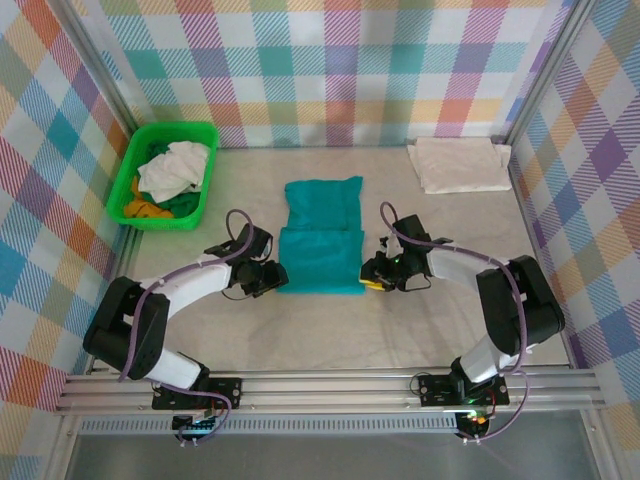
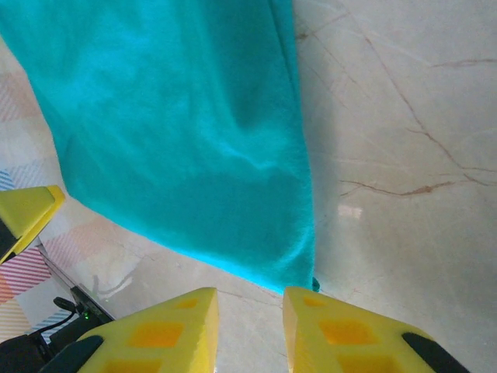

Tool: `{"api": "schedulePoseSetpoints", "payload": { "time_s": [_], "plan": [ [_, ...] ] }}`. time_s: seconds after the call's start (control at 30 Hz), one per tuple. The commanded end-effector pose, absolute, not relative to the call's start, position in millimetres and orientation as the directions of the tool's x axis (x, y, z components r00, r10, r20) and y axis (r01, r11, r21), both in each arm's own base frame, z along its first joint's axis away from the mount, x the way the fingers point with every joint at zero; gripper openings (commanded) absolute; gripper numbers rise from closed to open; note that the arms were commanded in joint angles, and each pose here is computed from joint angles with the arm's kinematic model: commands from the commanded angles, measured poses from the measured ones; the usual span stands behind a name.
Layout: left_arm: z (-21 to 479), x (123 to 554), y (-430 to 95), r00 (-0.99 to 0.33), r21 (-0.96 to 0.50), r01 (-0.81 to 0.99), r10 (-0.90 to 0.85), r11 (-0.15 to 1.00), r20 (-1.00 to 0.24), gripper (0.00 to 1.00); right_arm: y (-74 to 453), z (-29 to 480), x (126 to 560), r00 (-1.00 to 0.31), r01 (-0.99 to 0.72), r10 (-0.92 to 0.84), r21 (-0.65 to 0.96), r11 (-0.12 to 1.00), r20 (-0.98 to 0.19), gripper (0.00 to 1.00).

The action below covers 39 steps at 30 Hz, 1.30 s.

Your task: Fold and stack the t-shirts

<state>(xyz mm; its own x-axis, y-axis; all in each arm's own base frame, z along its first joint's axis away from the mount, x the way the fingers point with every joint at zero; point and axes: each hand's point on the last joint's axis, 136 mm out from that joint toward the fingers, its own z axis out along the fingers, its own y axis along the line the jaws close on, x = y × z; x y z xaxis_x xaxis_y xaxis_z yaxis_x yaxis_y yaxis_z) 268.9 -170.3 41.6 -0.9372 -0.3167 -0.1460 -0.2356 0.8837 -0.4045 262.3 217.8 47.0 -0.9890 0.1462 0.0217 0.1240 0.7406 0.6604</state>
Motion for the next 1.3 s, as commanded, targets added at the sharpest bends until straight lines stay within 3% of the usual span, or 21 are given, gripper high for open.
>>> {"api": "schedulePoseSetpoints", "payload": {
  "time_s": [0.0, 0.37, 0.47, 0.63, 0.9, 1.27],
  "plan": [
    [37, 270, -176, -0.942, -0.426, -0.237, -0.314, 0.873, -0.12, 0.44, 221, 42, 258, -0.989, 0.139, 0.142, 0.669, 0.73, 0.051, 0.29],
    [24, 269, -180, -0.947, -0.4, -0.234, -0.301, 0.886, -0.115, 0.44, 223, 42, 259, -0.989, 0.134, 0.14, 0.68, 0.721, 0.046, 0.29],
    [21, 272, -180, -0.945, -0.397, -0.237, -0.305, 0.887, -0.118, 0.4, 221, 42, 258, -0.988, 0.136, 0.147, 0.678, 0.722, 0.042, 0.29],
    [23, 279, -183, -0.942, -0.404, -0.233, -0.308, 0.885, -0.131, 0.19, 219, 49, 255, -0.986, 0.132, 0.167, 0.693, 0.709, 0.018, 0.29],
    [27, 284, -182, -0.942, -0.391, -0.226, -0.302, 0.892, -0.145, 0.0, 213, 36, 242, -0.981, 0.171, 0.186, 0.676, 0.717, 0.05, 0.29],
    [42, 284, -182, -0.937, -0.403, -0.21, -0.301, 0.891, -0.179, 0.0, 225, 42, 259, -0.971, 0.213, 0.224, 0.714, 0.667, 0.08, 0.37]
  ]
}}
